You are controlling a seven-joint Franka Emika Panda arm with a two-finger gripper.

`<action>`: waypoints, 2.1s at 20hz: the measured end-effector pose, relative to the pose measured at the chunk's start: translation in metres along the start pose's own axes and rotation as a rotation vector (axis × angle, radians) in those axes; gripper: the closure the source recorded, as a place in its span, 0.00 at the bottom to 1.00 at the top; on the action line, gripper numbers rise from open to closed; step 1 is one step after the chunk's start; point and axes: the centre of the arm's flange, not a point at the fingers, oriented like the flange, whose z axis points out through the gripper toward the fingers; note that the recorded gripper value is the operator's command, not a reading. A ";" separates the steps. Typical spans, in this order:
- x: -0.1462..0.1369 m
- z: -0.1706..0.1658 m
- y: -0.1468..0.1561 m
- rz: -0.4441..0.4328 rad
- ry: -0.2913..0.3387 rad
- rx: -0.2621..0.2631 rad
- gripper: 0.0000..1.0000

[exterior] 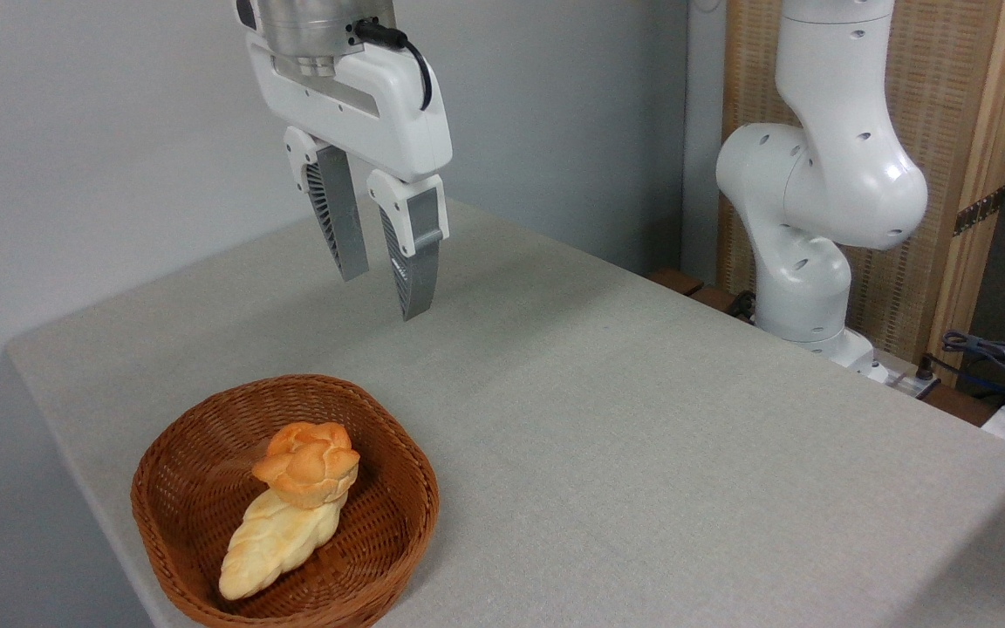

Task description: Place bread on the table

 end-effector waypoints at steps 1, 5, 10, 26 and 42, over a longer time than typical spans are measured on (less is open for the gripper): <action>0.000 0.000 0.000 0.000 0.000 0.000 0.00; 0.000 0.000 0.000 0.008 0.000 0.000 0.00; 0.000 0.000 0.000 0.008 0.000 0.000 0.00; 0.004 0.000 -0.005 0.007 0.027 0.022 0.00; 0.075 0.124 -0.024 0.092 0.046 0.023 0.00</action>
